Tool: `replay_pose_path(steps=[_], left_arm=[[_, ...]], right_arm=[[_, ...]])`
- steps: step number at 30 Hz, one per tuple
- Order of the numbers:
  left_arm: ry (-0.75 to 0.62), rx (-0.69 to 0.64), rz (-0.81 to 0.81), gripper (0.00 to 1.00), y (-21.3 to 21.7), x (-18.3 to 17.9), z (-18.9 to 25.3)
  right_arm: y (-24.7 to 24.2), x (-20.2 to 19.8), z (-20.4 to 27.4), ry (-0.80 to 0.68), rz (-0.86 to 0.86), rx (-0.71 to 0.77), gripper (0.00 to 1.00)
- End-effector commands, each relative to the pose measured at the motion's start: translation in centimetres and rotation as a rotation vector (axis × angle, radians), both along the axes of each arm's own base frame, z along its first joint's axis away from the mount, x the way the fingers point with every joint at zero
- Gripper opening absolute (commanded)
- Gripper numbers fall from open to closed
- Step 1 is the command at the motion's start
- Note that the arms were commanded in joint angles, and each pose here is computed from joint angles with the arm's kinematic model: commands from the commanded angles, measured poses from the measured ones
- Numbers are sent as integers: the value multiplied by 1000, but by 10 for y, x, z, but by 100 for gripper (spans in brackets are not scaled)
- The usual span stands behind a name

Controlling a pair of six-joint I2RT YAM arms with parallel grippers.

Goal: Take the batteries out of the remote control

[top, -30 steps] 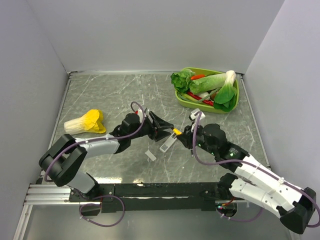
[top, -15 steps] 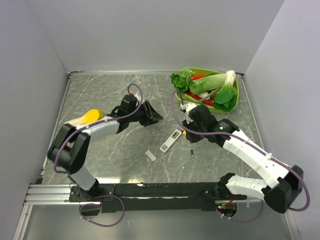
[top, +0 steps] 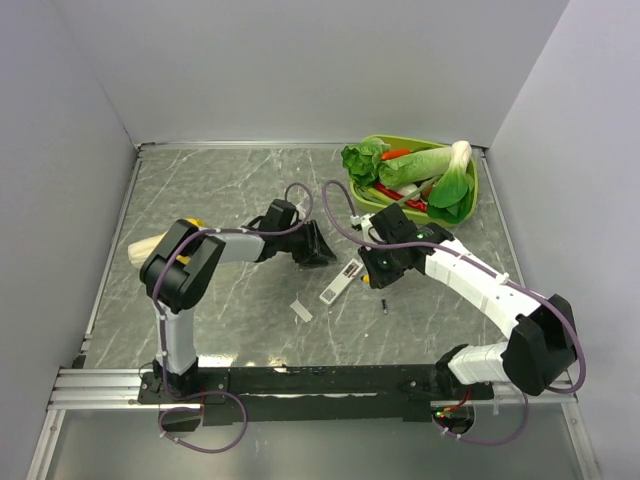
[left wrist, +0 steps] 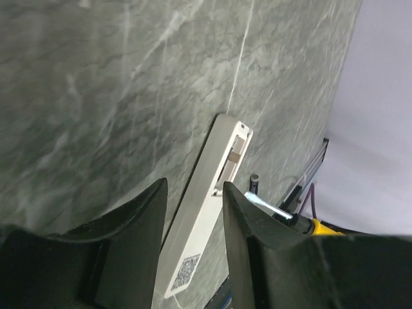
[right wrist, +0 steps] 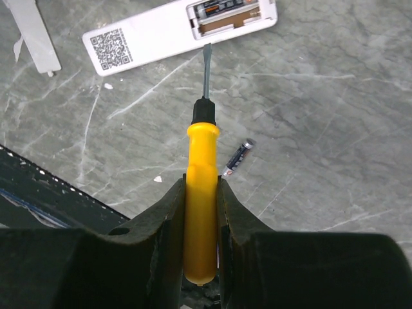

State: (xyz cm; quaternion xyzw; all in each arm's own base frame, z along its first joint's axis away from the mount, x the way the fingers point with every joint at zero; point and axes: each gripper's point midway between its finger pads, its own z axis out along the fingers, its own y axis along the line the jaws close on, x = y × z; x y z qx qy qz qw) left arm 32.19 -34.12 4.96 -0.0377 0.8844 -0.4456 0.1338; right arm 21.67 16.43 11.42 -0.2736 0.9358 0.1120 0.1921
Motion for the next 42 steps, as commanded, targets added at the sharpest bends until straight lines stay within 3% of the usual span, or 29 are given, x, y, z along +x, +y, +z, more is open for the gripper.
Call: replay_pose_path(steps=[1, 20, 42], left_arm=[[-74, -69, -104, 44, -22, 3, 12], [-53, -80, -169, 36, -39, 8, -7], [-68, -66, -219, 34, -47, 1, -14]], right_arm=[[9, 6, 10, -20, 74, 30, 0], [7, 34, 4, -90, 99, -40, 0], [7, 36, -1, -28, 74, -46, 0]])
